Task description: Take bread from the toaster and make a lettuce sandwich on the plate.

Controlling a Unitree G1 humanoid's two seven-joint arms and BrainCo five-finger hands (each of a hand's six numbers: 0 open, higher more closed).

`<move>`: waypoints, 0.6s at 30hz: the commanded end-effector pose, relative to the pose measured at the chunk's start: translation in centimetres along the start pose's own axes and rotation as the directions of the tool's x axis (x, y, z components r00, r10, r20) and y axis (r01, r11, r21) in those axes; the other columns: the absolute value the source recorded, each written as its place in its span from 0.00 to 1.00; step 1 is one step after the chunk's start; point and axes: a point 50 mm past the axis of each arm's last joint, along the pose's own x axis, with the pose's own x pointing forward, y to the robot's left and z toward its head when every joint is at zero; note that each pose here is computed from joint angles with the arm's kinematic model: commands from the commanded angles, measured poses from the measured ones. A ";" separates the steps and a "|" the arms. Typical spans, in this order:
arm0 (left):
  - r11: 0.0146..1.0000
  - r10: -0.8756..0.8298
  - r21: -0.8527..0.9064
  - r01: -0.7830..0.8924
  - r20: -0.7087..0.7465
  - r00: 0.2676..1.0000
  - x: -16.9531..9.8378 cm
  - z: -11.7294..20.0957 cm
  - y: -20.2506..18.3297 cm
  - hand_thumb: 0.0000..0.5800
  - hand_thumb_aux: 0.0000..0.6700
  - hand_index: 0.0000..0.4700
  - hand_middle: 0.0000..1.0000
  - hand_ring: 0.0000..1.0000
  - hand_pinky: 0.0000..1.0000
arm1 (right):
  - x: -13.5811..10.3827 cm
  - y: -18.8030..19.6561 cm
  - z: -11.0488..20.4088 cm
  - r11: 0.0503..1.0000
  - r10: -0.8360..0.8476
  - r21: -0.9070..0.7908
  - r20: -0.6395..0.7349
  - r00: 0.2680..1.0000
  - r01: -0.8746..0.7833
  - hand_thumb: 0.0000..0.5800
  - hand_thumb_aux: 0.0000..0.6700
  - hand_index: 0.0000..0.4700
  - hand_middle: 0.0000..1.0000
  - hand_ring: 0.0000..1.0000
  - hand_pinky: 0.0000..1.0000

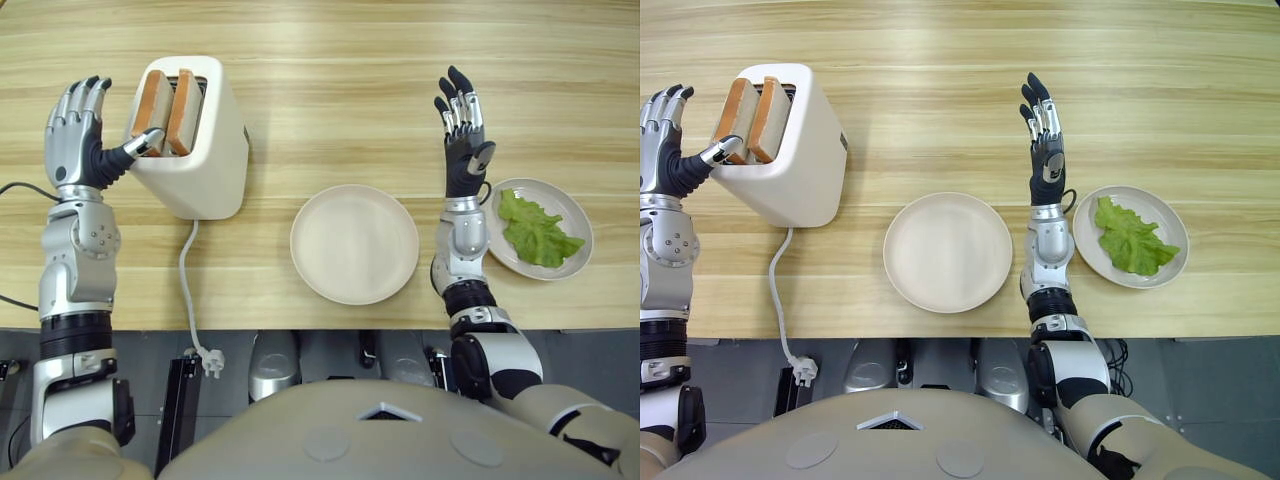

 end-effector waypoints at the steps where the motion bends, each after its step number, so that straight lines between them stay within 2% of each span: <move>1: 0.999 -0.047 -0.001 0.047 -0.013 0.999 -0.2 -0.3 -0.7 0.00 0.00 0.00 0.00 0.00 0.00 | -0.1 0.2 0.0 1.000 0.006 -0.001 -0.007 1.000 -0.006 0.00 0.00 0.00 0.00 0.00 0.00; 5: 0.997 -0.075 -0.009 0.075 -0.024 0.997 -0.2 -0.4 -1.2 0.00 0.00 0.00 0.00 0.00 0.00 | -0.1 0.1 0.0 1.000 0.003 -0.005 -0.003 1.000 -0.003 0.00 0.00 0.00 0.00 0.00 0.00; 6: 0.997 -0.078 -0.011 0.078 -0.026 0.997 -0.2 -0.4 -1.3 0.10 0.05 0.05 0.00 0.00 0.00 | -0.2 0.0 0.1 1.000 0.002 -0.006 -0.002 1.000 -0.002 0.00 0.00 0.00 0.00 0.00 0.00; 7: 0.997 -0.079 -0.012 0.079 -0.029 0.996 -0.2 -0.5 -1.3 0.37 0.20 0.20 0.00 0.00 0.00 | -0.2 0.0 0.1 1.000 0.002 -0.007 -0.001 1.000 -0.002 0.00 0.00 0.00 0.00 0.00 0.00; 8: 0.997 -0.079 -0.013 0.079 -0.031 0.996 -0.2 -0.5 -1.3 0.67 0.43 0.42 0.00 0.00 0.00 | -0.2 0.0 0.1 1.000 0.002 -0.008 0.000 1.000 -0.002 0.00 0.00 0.00 0.00 0.00 0.00; 9: 0.997 -0.078 -0.014 0.078 -0.032 0.996 -0.2 -0.5 -1.3 0.78 0.53 0.52 0.00 0.00 0.00 | -0.2 0.0 0.1 1.000 0.002 -0.009 0.001 1.000 -0.002 0.00 0.00 0.00 0.00 0.00 0.00; 11: 0.997 -0.077 -0.025 0.077 -0.031 0.997 -0.2 -0.5 -1.3 0.89 0.66 0.65 0.00 0.00 0.00 | -0.3 -0.1 0.2 1.000 0.002 -0.011 0.002 1.000 -0.002 0.00 0.00 0.00 0.00 0.00 0.00; 12: 0.997 -0.076 -0.027 0.075 -0.030 0.997 -0.2 -0.5 -1.3 0.89 0.66 0.65 0.00 0.00 0.00 | -0.3 -0.1 0.2 1.000 0.002 -0.013 0.003 1.000 -0.002 0.00 0.00 0.00 0.00 0.00 0.00; 14: 0.997 -0.073 -0.029 0.072 -0.028 0.997 -0.1 -0.5 -1.3 0.81 0.57 0.56 0.00 0.00 0.00 | -0.3 -0.2 0.2 1.000 0.001 -0.016 0.004 1.000 -0.001 0.00 0.00 0.00 0.00 0.00 0.00; 18: 0.997 -0.068 -0.028 0.067 -0.021 0.997 0.0 -0.4 -1.3 0.81 0.56 0.55 0.00 0.00 0.00 | -0.4 -0.2 0.3 1.000 0.001 -0.019 0.006 1.000 -0.001 0.00 0.00 0.00 0.00 0.00 0.00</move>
